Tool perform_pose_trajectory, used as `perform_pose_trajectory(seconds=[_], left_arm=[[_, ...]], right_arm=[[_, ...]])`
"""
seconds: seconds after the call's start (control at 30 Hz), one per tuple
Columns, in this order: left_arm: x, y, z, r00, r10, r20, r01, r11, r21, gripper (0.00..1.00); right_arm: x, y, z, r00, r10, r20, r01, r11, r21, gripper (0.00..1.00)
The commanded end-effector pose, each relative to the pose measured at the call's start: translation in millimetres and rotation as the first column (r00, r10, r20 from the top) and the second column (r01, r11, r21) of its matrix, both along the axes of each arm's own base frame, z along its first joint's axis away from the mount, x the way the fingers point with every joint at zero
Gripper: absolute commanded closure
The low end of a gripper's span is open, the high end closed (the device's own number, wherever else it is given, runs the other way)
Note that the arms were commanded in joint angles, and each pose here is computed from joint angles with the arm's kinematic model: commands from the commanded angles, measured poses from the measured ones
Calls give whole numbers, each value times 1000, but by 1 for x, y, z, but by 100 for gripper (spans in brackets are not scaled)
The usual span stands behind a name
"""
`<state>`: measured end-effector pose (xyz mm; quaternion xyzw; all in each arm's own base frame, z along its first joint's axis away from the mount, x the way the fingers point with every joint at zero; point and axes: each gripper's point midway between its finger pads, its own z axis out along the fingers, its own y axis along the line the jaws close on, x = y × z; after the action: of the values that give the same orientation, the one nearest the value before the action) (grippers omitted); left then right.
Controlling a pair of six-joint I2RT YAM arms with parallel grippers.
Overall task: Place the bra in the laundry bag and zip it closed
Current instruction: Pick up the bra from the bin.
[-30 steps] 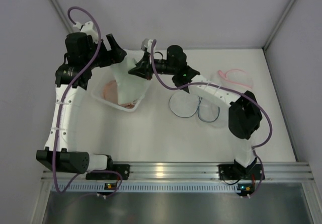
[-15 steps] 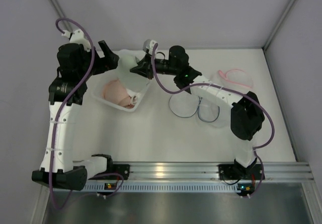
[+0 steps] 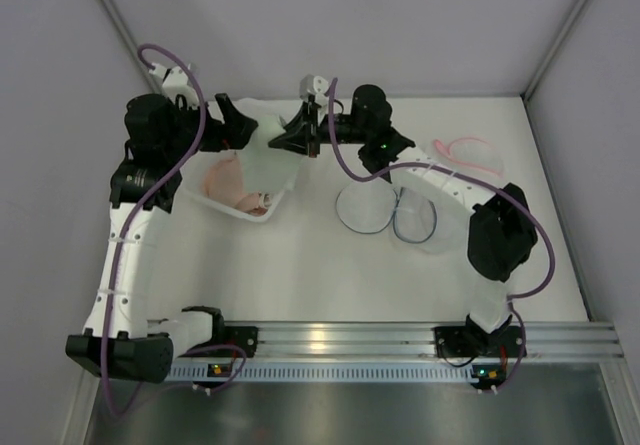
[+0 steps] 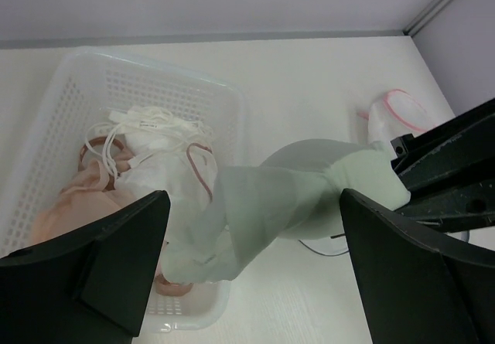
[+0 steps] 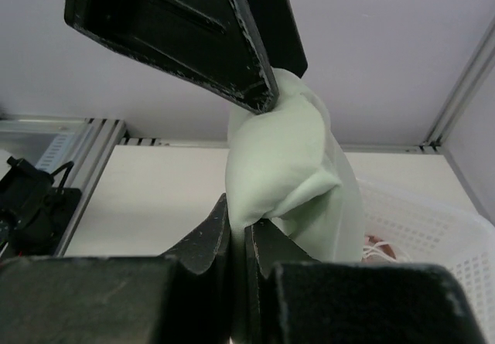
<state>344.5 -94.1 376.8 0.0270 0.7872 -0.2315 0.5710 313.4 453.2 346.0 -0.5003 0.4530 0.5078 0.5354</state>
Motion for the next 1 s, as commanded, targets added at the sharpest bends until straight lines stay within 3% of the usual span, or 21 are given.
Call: perform_pose_trajectory(seconds=[0.0, 0.3, 0.5, 0.57, 0.7, 0.97], left_arm=[[-11, -11, 40, 977, -108, 185, 102, 994, 41, 2], [-30, -24, 49, 937, -226, 266, 208, 973, 96, 2], [-17, -11, 29, 973, -130, 191, 118, 990, 72, 5], [-20, -11, 19, 969, -164, 186, 147, 984, 101, 7], [-42, -30, 24, 916, -315, 250, 291, 948, 126, 8], [-66, -44, 34, 849, -420, 319, 392, 907, 152, 12]], right_arm=[[-19, -29, 45, 991, 96, 97, -102, 993, 61, 100], [-36, -61, 44, 972, 170, 162, -170, 985, -11, 100], [-44, -71, 50, 964, 191, 184, -190, 982, -19, 100], [-46, -74, 51, 962, 200, 185, -199, 980, -20, 100], [-50, -81, 55, 959, 206, 193, -206, 978, -21, 100], [-53, -91, 53, 961, 194, 195, -189, 981, -47, 100]])
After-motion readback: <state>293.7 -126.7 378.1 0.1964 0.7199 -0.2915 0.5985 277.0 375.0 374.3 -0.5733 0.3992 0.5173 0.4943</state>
